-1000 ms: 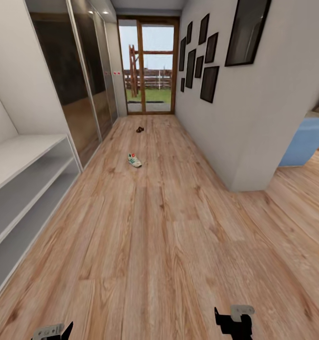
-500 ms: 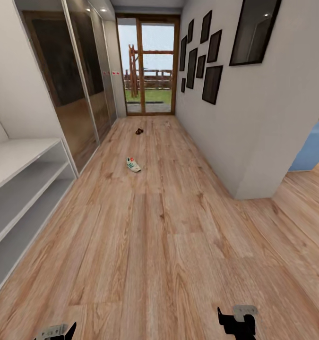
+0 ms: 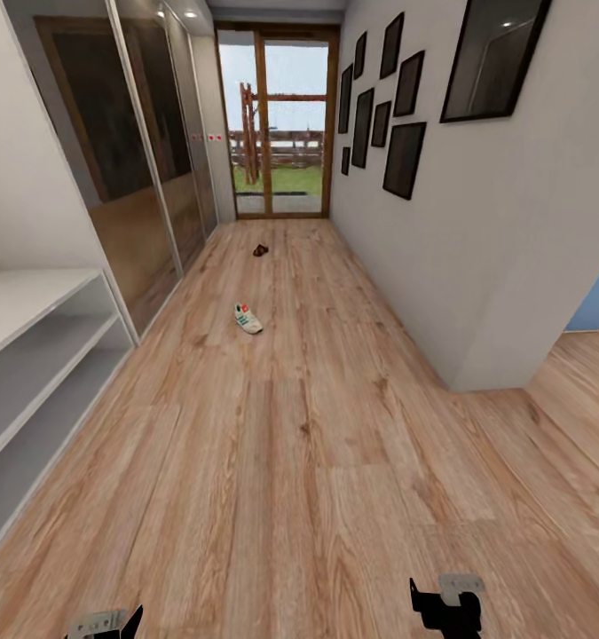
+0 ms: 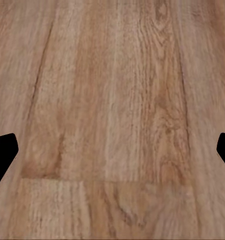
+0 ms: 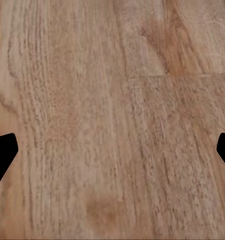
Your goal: Pick up the two gym shoes and the two sandals from the corridor floor and place them onto the hallstand (shoe rack) in the corridor, making sure they are on the rack and not on the floor. Arrange them so the two gym shoes are next to each other and the two sandals are next to each other.
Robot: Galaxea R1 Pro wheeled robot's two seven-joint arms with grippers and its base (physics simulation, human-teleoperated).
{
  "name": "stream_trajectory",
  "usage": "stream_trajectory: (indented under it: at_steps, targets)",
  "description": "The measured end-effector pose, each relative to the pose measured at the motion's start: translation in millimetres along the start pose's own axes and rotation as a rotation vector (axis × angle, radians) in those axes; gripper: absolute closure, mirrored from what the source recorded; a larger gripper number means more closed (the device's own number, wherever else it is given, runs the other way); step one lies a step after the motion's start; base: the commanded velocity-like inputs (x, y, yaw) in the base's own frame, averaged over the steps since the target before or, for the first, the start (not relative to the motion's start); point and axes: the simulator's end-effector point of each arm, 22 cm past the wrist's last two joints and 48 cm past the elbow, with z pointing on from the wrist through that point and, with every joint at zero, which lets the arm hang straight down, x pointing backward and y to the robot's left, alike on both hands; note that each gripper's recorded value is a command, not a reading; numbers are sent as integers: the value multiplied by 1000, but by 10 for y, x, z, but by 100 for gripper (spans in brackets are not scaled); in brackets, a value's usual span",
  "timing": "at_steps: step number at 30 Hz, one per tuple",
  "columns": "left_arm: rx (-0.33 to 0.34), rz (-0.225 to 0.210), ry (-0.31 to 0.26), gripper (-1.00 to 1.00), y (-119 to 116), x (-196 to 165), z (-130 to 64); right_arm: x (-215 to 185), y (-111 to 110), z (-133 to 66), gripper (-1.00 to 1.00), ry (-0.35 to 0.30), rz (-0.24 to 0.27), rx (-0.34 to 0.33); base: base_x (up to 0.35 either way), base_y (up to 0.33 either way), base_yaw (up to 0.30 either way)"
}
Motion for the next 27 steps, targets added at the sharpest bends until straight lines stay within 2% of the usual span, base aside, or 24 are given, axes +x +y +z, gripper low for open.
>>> stream_trajectory:
  at_steps: [27]
  targets:
    - [0,0,0,-100,2,-1,0,14,18,-3,-100,4,-6,-5,339,0,0]
